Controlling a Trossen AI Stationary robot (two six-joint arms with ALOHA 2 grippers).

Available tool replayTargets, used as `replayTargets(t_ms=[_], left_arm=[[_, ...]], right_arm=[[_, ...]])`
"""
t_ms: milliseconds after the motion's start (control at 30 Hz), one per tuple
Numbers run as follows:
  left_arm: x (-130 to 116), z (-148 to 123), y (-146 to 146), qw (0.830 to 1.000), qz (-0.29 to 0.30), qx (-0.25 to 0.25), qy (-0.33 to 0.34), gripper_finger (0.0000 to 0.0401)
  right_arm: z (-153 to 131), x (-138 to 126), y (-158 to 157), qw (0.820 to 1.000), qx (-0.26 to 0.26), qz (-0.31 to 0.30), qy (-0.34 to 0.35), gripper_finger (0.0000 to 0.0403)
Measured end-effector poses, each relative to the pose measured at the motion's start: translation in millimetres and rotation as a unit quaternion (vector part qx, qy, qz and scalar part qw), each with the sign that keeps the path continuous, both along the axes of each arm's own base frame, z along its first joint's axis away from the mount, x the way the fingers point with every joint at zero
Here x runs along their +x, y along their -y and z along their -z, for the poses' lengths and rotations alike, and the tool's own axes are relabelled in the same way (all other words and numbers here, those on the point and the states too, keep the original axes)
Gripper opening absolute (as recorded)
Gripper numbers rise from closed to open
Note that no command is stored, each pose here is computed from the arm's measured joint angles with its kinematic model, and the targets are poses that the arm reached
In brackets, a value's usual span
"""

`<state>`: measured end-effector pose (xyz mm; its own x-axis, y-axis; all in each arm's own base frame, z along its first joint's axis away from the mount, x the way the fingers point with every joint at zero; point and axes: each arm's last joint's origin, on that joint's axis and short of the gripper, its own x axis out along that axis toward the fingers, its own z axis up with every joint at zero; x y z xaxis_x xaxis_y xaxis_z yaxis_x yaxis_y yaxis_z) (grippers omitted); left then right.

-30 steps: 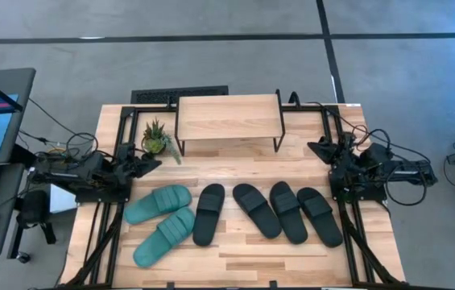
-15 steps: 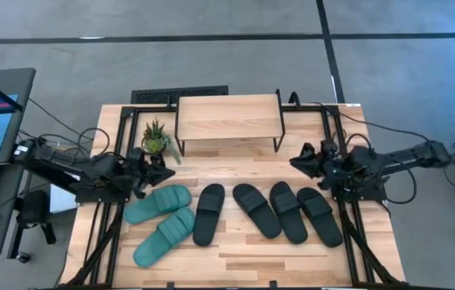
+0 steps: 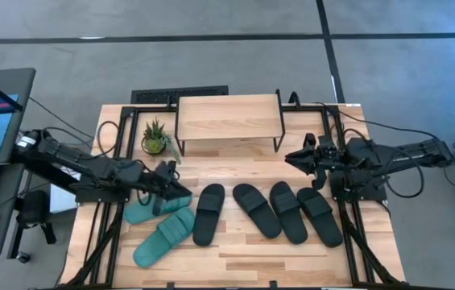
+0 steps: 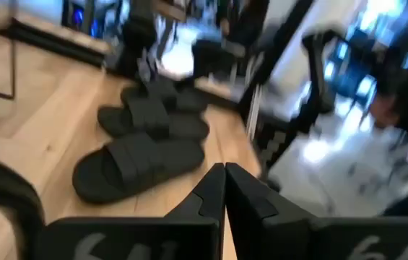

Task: Pick and place slides into the shelf
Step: Put the black slide on the shelf

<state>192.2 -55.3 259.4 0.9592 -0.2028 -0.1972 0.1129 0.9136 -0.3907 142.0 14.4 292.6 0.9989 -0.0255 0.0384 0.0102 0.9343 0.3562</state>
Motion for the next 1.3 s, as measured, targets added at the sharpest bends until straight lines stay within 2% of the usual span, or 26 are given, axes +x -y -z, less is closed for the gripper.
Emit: replayTargets(t_ms=[167,333,433,633,800,933,1100,1200,1300], left_arm=[[21,-19,12,0.994,0.004,0.085,-0.065,0.0000],[41,-19,25,0.972,0.017,0.175,-0.156,0.0000],[54,-14,30,0.963,0.023,0.190,-0.190,0.0000],[81,-6,48,0.950,0.041,0.225,-0.211,0.0001],[103,6,64,0.938,0.038,0.251,-0.235,0.0024],[114,14,69,0.930,0.026,0.237,-0.281,0.0053],[125,16,72,0.940,-0.006,0.158,-0.301,0.0065],[128,11,73,0.949,-0.020,0.101,-0.299,0.0059],[132,5,71,0.954,-0.031,0.070,-0.289,0.0051]], right_arm=[[-9,-10,4,1.000,0.003,0.008,0.028,0.0061],[-10,-20,6,0.999,0.004,0.012,0.030,0.0063],[-9,-25,6,1.000,0.009,0.009,0.025,0.0067],[-6,-38,3,1.000,0.014,-0.010,0.011,0.0087],[-5,-49,2,0.999,0.019,-0.029,0.012,0.0111],[-6,-57,0,0.998,0.021,-0.046,0.023,0.0123],[-8,-64,-2,0.997,0.024,-0.067,0.037,0.0128],[-8,-66,-3,0.996,0.025,-0.076,0.040,0.0127],[-7,-67,-4,0.996,0.024,-0.083,0.035,0.0126]])
